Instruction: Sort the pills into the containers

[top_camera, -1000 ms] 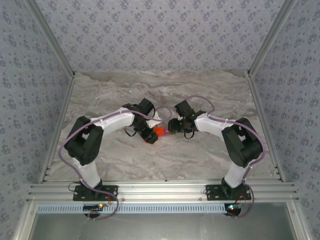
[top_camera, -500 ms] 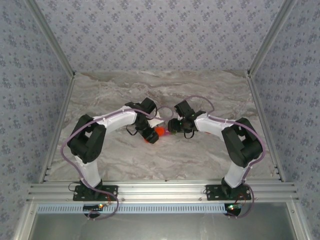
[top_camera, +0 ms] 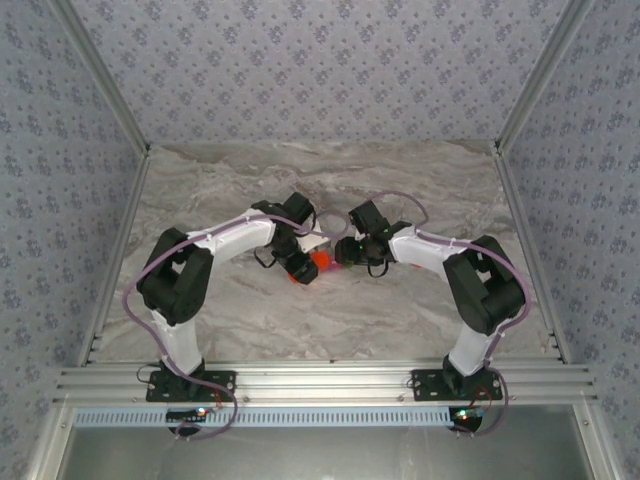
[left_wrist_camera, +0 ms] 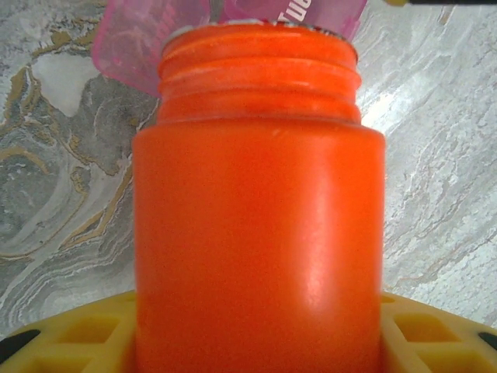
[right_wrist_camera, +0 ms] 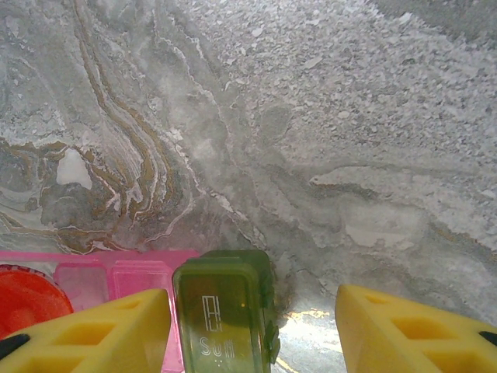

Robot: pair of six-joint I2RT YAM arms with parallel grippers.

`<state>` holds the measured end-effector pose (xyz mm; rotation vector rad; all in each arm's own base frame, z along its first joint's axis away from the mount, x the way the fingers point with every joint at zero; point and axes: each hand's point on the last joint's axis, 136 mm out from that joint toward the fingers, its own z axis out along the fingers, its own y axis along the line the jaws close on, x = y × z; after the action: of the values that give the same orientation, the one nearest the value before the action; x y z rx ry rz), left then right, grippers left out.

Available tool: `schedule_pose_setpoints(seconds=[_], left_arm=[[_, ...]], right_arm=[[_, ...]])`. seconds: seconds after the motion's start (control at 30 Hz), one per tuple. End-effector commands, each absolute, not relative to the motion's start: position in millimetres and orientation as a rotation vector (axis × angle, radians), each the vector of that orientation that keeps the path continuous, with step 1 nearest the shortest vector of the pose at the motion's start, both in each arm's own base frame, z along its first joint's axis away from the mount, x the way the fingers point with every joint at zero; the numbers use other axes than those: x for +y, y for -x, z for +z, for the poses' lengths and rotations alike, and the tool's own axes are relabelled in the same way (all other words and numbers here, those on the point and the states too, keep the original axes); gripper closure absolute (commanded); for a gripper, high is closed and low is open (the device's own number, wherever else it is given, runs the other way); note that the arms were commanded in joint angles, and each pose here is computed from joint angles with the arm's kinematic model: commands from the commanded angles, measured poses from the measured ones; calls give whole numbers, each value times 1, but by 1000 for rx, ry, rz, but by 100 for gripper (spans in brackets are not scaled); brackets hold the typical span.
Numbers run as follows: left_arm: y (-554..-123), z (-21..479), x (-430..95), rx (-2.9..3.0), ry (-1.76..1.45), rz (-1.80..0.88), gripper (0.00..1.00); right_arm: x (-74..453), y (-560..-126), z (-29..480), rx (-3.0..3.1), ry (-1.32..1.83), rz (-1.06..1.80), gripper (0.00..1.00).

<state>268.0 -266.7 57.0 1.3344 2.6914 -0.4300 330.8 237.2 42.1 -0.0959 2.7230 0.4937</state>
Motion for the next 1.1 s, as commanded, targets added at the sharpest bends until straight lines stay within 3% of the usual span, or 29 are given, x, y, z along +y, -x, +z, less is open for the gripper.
schedule_pose_setpoints(seconds=[0.0,0.5,1.07], left_arm=[[-269,62,-267,2708,-1333,-413,100],[-268,66,-266,2726,-1346,-384,100],[-267,66,-269,2729,-1382,-345,100]], right_arm=[[243,-330,49,2712,83,531,40],[244,-328,46,2714,83,542,51],[244,-327,47,2714,75,555,51]])
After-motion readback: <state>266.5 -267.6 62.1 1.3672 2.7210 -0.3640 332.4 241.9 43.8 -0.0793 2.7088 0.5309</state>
